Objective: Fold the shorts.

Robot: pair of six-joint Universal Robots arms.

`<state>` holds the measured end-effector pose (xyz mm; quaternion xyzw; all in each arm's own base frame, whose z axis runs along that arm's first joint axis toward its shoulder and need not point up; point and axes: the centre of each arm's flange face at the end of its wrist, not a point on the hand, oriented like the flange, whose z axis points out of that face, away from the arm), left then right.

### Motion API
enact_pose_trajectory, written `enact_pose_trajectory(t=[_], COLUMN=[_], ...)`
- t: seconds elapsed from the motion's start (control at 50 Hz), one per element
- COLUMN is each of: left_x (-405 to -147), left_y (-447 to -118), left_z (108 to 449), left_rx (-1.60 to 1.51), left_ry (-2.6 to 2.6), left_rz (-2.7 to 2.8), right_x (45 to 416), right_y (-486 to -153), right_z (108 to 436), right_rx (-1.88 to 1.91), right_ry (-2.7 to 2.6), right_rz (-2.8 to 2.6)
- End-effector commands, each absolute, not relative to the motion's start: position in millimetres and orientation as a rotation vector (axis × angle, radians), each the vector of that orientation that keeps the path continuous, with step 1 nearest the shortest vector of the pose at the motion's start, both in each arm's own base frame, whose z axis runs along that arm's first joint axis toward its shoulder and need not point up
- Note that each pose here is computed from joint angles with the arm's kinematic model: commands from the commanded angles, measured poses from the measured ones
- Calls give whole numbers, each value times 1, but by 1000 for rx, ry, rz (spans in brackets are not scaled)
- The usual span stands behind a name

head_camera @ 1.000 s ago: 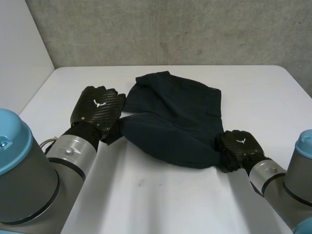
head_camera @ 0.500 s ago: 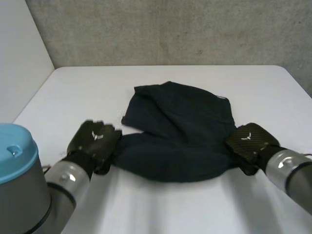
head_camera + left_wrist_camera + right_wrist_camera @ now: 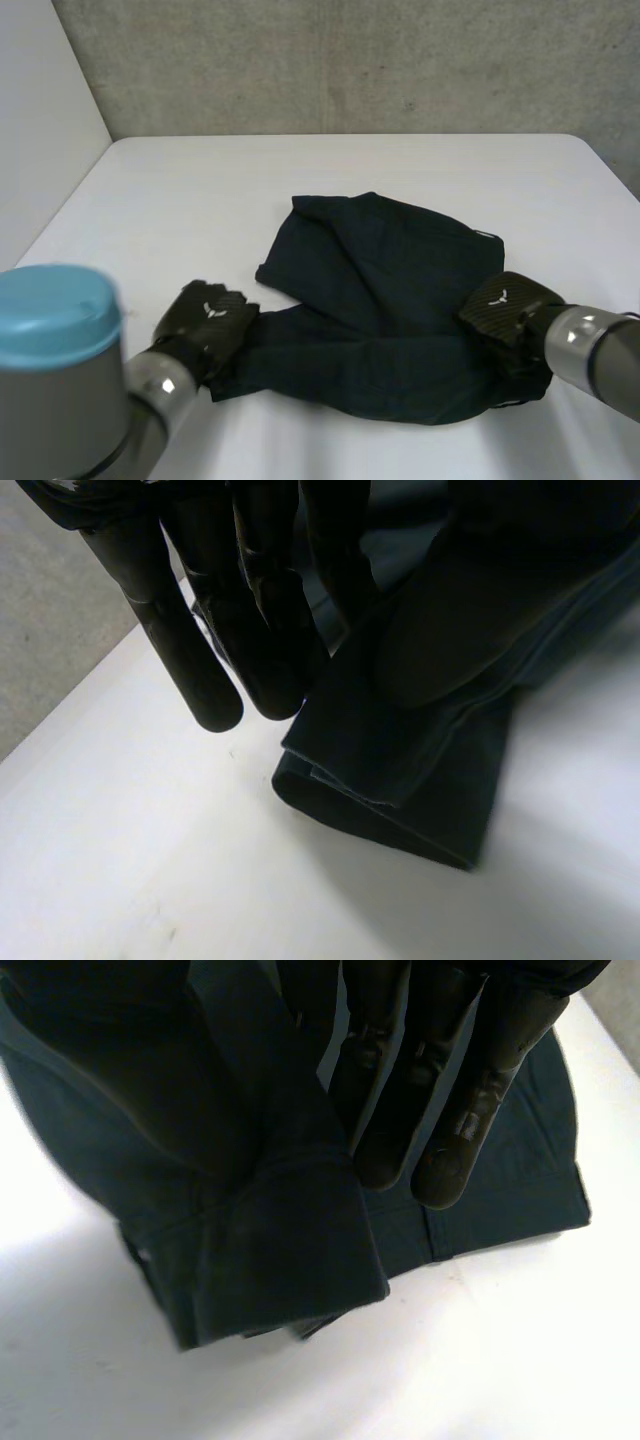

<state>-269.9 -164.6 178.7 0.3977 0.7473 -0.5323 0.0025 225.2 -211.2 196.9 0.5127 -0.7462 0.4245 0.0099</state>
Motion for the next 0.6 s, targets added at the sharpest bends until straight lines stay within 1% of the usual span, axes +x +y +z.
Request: enact_pose_trajectory(t=[0.02,0.04,0.06,0.08,0.12,0.14,0.16,0.2,0.22,0.26,0.28,0.3,0.32,0.38,0.42,0.44,0.5,0.52,0.56,0.58,0.6], left_x=[-299,-302,-304,-310,-315,-318,-324,-328,-329,-324,-323,-319,-319,-317,-317,-317,-316,-314,-311,-310,-308], left_y=[-230,-238,-246,-262,-275,-280,-288,-295,-298,-298,-297,-291,-287,-278,-279,-279,-284,-286,-289,-290,-291], left_z=[186,195,204,227,253,266,296,326,359,393,404,425,432,442,436,430,398,383,364,356,337], left_rx=[1157,1133,1108,1050,995,968,884,780,662,535,498,444,441,480,507,524,604,627,656,664,692], left_ry=[2208,2169,2126,2026,1907,1843,1701,1548,1377,1199,1136,1008,961,910,947,976,1136,1210,1304,1348,1448], left_rz=[-1799,-1842,-1888,-2001,-2122,-2182,-2320,-2460,-2597,-2717,-2754,-2824,-2851,-2880,-2863,-2853,-2790,-2764,-2732,-2717,-2680], right_x=[248,250,257,260,266,272,275,281,285,288,290,293,295,301,301,299,300,303,305,308,309], right_y=[-248,-254,-267,-274,-288,-303,-307,-315,-320,-322,-323,-322,-319,-302,-297,-296,-298,-298,-298,-300,-301], right_z=[202,208,225,235,258,285,297,324,351,376,384,399,405,425,425,420,402,387,372,353,343], right_rx=[1541,1514,1451,1414,1339,1259,1230,1160,1074,988,954,880,857,787,790,805,852,893,940,982,1002], right_ry=[-2184,-2150,-2073,-2029,-1929,-1800,-1744,-1609,-1467,-1331,-1273,-1170,-1137,-1054,-1070,-1109,-1199,-1256,-1309,-1365,-1396], right_rz=[1468,1514,1622,1686,1821,1968,2025,2149,2269,2377,2422,2516,2554,2687,2699,2688,2647,2616,2583,2543,2522])
